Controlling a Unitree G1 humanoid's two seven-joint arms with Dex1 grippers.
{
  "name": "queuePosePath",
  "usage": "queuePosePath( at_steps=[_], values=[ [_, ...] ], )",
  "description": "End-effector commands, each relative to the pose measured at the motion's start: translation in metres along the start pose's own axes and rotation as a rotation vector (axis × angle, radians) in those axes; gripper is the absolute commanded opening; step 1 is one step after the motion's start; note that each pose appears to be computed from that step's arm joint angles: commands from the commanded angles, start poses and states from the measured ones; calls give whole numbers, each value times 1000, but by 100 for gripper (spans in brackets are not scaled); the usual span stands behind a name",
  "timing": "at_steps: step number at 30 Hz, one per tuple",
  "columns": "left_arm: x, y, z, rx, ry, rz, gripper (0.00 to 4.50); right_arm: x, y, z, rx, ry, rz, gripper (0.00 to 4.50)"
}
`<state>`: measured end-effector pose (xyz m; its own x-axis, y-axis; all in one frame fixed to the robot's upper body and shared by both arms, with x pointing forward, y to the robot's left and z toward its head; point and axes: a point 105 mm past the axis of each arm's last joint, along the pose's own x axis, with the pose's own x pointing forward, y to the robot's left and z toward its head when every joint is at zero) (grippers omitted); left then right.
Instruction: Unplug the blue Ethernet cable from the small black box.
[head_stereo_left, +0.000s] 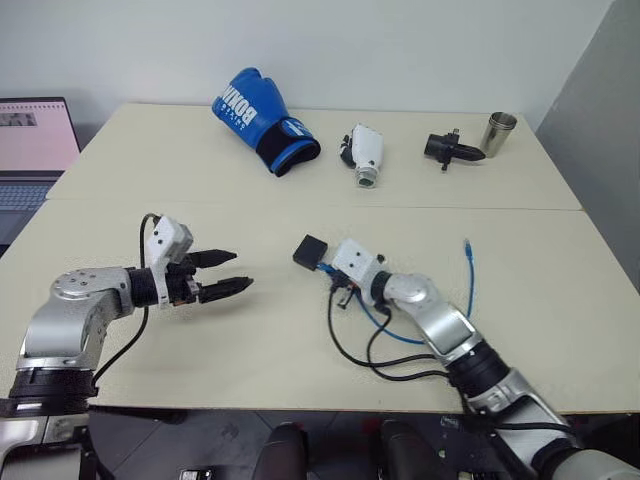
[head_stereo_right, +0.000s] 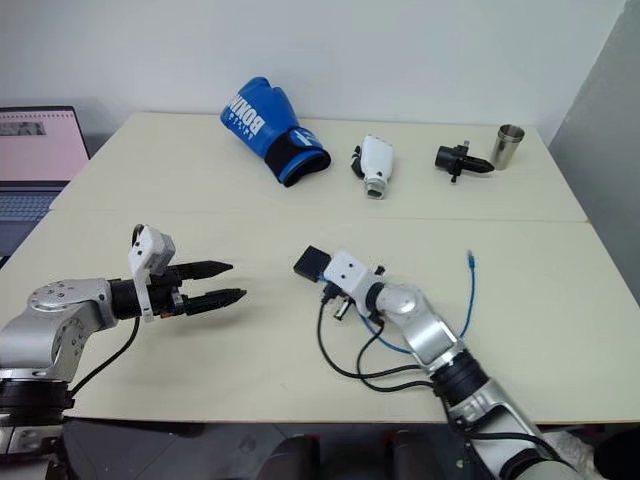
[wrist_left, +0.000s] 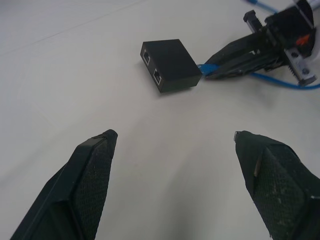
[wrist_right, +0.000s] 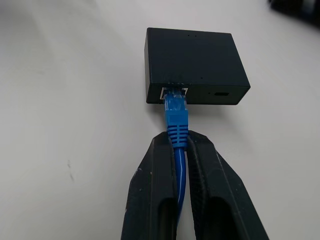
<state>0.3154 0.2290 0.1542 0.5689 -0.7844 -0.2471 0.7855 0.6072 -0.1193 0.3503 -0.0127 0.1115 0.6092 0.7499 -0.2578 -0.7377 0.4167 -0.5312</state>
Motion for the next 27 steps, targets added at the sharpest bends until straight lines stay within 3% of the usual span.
queuePosePath(
  at_steps=[1, 5, 10, 12, 27],
  values=[
    [1, -15, 28, -139, -98, -103, 402, -19, -16, 50, -342, -221, -20, 4],
    [11, -35, 34, -247, -92, -220, 402, -35, -22, 54, -613, -293, 8, 4],
    [27, -57, 43, -252, -99, -335, 402, -44, -22, 56, -726, -352, 50, 4],
    [31, -59, 51, -263, -136, -355, 402, -45, -19, 57, -735, -367, 72, 4],
    [43, -63, 38, -290, -101, -388, 402, -46, -9, 84, -723, -481, 73, 3]
  ],
)
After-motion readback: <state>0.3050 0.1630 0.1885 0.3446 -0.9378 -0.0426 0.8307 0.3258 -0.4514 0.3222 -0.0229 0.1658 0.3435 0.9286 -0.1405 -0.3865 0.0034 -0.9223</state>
